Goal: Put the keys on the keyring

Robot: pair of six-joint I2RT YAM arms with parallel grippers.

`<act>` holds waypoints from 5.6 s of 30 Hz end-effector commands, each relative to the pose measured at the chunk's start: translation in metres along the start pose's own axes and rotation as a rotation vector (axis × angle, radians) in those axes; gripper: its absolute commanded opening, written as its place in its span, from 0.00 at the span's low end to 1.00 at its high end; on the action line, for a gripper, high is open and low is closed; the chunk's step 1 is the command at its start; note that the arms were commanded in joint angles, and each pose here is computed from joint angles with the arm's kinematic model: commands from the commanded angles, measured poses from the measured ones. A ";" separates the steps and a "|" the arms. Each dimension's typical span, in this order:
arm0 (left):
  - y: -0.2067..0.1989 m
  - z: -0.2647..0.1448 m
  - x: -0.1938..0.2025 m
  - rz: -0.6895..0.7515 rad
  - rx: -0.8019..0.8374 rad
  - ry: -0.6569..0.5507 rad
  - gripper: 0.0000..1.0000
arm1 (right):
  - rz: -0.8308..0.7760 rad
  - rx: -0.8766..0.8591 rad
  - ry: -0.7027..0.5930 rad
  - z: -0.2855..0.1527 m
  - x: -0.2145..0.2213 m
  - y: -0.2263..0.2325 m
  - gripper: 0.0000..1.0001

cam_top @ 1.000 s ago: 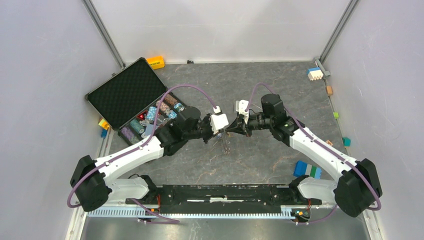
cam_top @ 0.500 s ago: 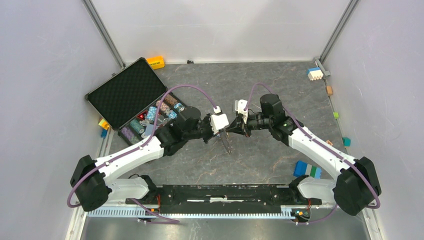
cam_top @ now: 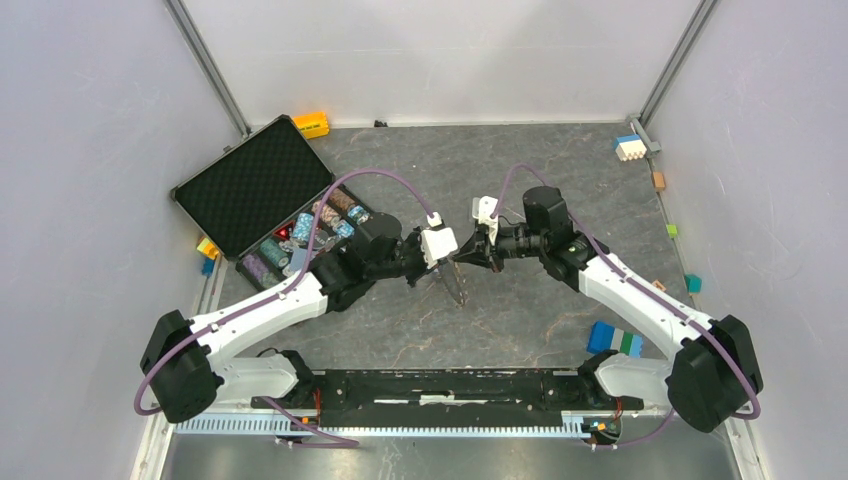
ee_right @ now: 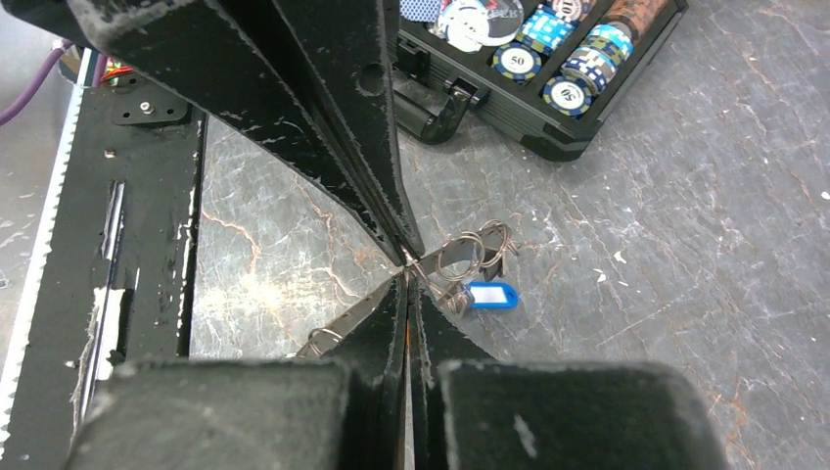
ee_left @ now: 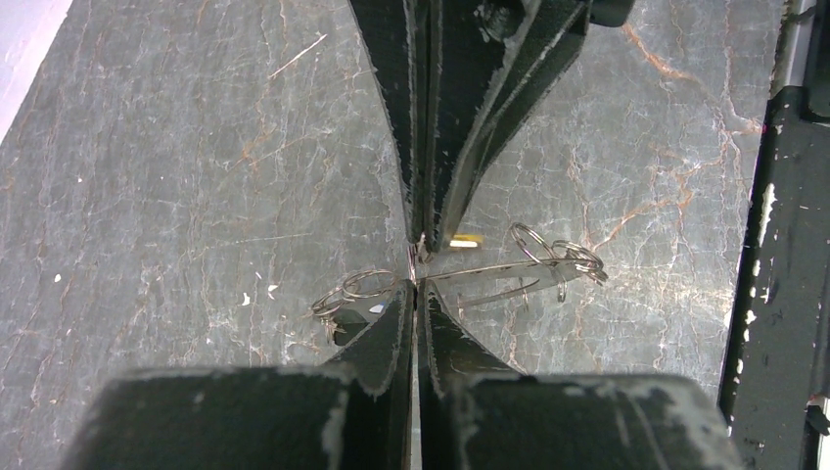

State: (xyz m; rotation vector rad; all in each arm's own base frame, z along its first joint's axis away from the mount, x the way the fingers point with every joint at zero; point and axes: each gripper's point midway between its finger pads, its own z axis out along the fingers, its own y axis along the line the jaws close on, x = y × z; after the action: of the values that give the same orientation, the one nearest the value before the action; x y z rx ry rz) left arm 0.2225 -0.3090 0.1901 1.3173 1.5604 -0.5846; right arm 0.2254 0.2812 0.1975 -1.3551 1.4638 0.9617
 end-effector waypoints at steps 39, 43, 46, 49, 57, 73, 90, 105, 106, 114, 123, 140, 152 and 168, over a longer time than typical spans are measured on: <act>-0.011 -0.010 -0.036 0.095 0.073 -0.196 0.02 | 0.036 -0.007 -0.040 -0.003 0.002 -0.005 0.00; -0.011 -0.012 -0.037 0.097 0.082 -0.216 0.02 | 0.045 -0.049 -0.045 -0.001 0.006 0.003 0.05; -0.011 -0.014 -0.038 0.094 0.092 -0.235 0.02 | 0.038 -0.062 -0.045 -0.001 0.008 0.006 0.11; -0.012 -0.018 -0.040 0.090 0.105 -0.252 0.02 | 0.021 -0.063 -0.051 -0.002 0.006 0.007 0.13; -0.020 -0.021 -0.039 0.098 0.160 -0.275 0.02 | -0.032 -0.075 -0.069 -0.009 -0.003 0.012 0.22; -0.036 -0.025 -0.040 0.097 0.268 -0.317 0.02 | -0.160 -0.179 -0.120 -0.019 -0.014 0.039 0.36; -0.037 -0.024 -0.041 0.082 0.289 -0.327 0.02 | -0.128 -0.228 -0.130 -0.009 -0.014 0.047 0.28; -0.037 -0.022 -0.036 0.093 0.286 -0.319 0.02 | -0.131 -0.164 -0.120 -0.009 -0.020 0.037 0.00; -0.037 -0.022 -0.035 0.100 0.284 -0.315 0.02 | -0.133 -0.150 -0.113 -0.010 -0.021 0.035 0.00; -0.022 -0.025 -0.027 0.203 0.258 -0.177 0.33 | -0.181 -0.092 -0.005 -0.013 -0.024 0.027 0.00; -0.022 -0.028 -0.034 0.253 0.305 -0.145 0.35 | -0.215 -0.045 0.087 -0.013 -0.026 0.019 0.00; -0.018 -0.013 -0.048 0.211 0.322 -0.192 0.28 | -0.228 -0.019 0.094 -0.009 -0.033 0.015 0.00; -0.018 -0.011 -0.047 0.190 0.314 -0.199 0.09 | -0.208 -0.020 0.084 -0.009 -0.028 0.019 0.00; -0.009 -0.028 -0.051 0.108 0.268 -0.321 0.02 | -0.207 -0.007 0.053 -0.015 -0.032 0.019 0.37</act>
State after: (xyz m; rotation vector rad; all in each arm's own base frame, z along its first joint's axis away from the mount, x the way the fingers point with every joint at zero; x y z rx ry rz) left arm 0.1991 -0.3102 0.2052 1.5277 1.2907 -0.8424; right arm 0.2030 0.2763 0.2083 -1.5455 1.4062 0.8010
